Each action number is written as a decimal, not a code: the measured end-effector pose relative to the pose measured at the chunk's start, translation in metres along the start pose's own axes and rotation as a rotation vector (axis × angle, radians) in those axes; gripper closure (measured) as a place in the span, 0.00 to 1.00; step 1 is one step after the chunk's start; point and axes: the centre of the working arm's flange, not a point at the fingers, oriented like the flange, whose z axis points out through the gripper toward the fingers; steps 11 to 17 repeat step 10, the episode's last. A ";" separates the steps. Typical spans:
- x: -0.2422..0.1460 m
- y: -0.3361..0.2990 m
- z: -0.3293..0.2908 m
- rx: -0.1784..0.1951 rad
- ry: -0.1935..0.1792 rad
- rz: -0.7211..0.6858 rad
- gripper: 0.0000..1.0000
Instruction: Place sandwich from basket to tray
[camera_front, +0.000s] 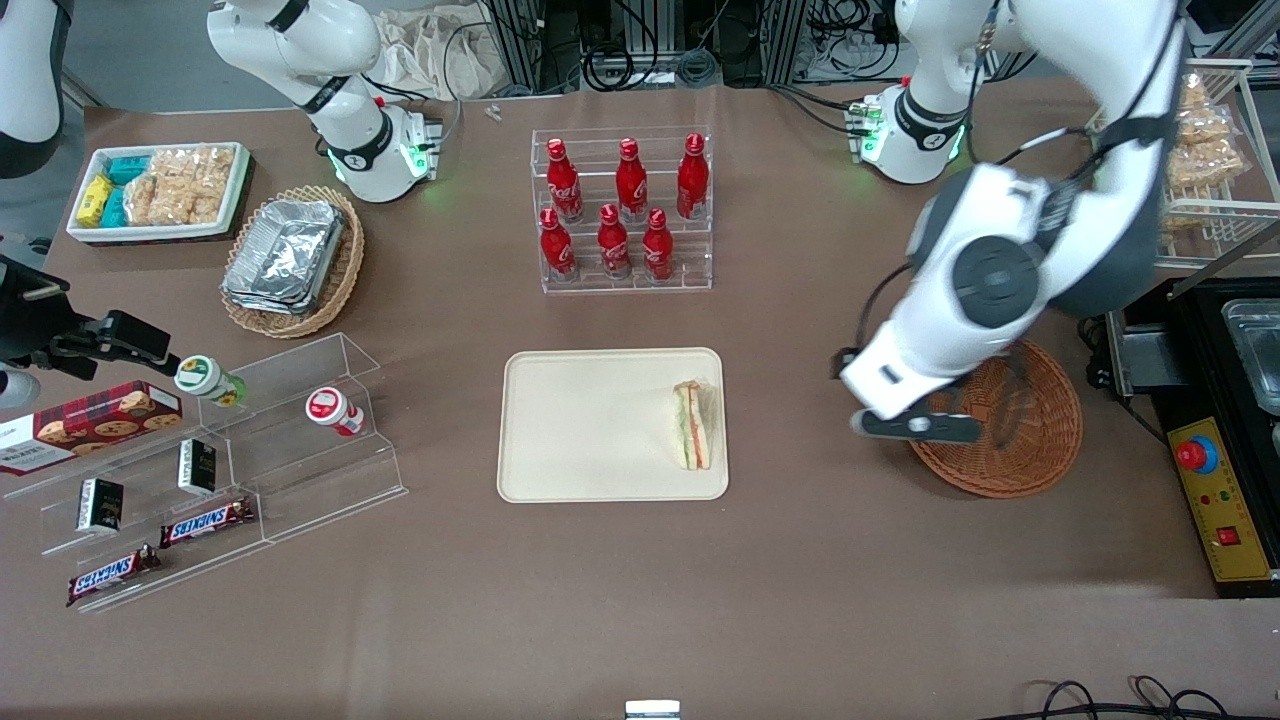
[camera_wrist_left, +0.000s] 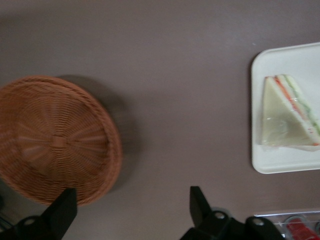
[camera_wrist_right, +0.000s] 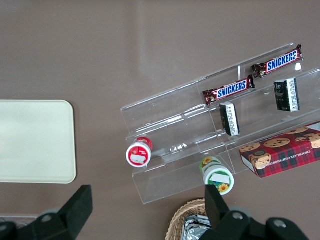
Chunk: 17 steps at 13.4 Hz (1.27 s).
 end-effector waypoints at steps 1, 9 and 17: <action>-0.004 -0.025 -0.015 0.002 0.008 -0.007 0.00; -0.041 -0.183 -0.094 0.009 0.056 -0.148 0.00; -0.043 -0.188 -0.095 0.008 0.047 -0.153 0.00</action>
